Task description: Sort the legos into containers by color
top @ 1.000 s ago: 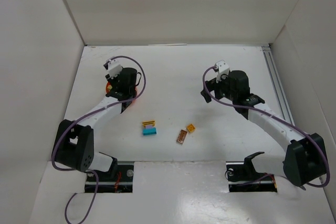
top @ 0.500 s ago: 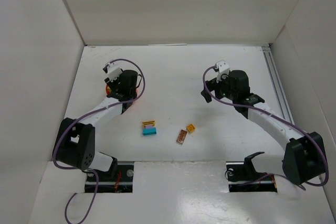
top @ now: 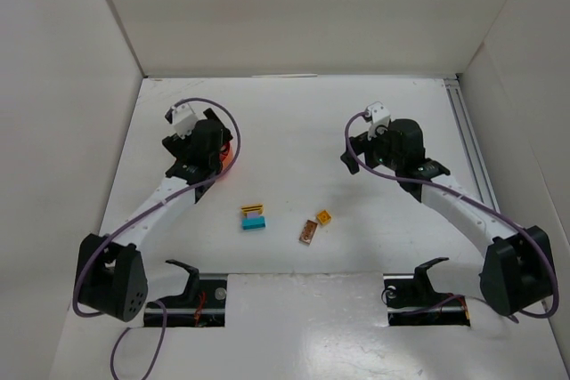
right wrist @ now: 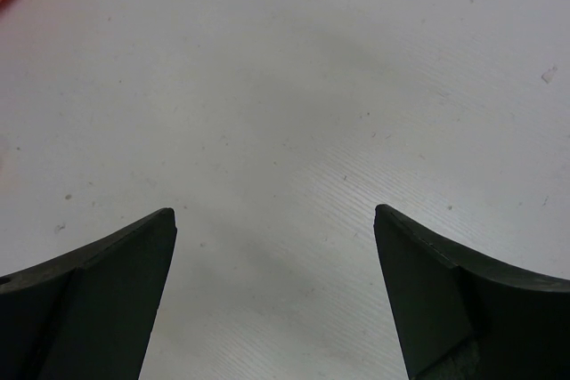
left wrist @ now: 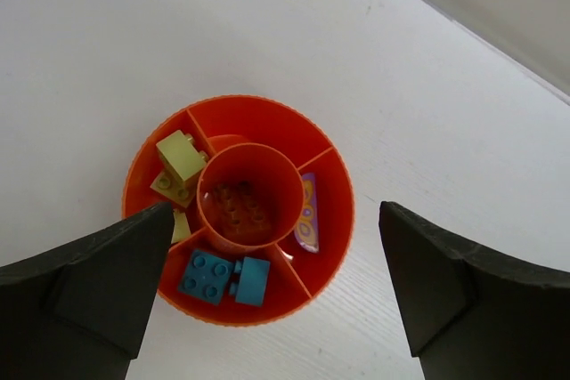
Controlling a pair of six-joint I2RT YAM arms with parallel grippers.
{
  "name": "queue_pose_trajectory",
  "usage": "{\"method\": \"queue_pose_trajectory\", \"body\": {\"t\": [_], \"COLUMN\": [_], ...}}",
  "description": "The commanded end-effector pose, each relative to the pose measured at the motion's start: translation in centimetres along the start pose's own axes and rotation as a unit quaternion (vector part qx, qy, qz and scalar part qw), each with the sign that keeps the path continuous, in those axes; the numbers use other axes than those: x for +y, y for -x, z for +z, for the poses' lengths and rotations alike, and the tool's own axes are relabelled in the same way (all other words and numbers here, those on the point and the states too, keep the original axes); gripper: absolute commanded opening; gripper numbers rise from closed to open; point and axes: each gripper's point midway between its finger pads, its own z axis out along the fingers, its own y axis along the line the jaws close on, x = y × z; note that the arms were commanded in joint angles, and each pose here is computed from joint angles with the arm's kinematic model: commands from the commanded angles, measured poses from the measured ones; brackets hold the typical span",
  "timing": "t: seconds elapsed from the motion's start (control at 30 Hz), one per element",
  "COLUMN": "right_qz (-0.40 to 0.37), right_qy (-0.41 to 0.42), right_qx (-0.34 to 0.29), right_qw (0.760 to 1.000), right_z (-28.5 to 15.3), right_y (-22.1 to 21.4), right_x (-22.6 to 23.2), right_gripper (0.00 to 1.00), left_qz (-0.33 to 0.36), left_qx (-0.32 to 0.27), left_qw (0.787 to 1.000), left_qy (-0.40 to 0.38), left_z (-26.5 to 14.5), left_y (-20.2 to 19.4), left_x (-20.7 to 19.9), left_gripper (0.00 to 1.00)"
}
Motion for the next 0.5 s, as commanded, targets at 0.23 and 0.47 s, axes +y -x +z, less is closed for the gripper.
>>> {"method": "queue_pose_trajectory", "body": {"t": [0.23, 0.47], "right_qz": [-0.011, -0.013], "right_qy": [-0.001, -0.008], "right_qx": [-0.067, -0.076], "right_qw": [0.998, 0.997], "right_z": [-2.7, -4.1], "right_y": [2.9, 2.7], "right_x": [0.4, 0.4], "right_gripper": [0.96, 0.97], "left_qz": [-0.018, -0.059], "left_qx": [0.094, 0.129], "left_qw": [0.995, 0.989], "left_qy": [-0.028, -0.052], "left_z": [-3.6, -2.4], "left_y": [3.5, 4.5], "left_x": [-1.9, -0.1], "left_gripper": [0.99, 0.99]}}
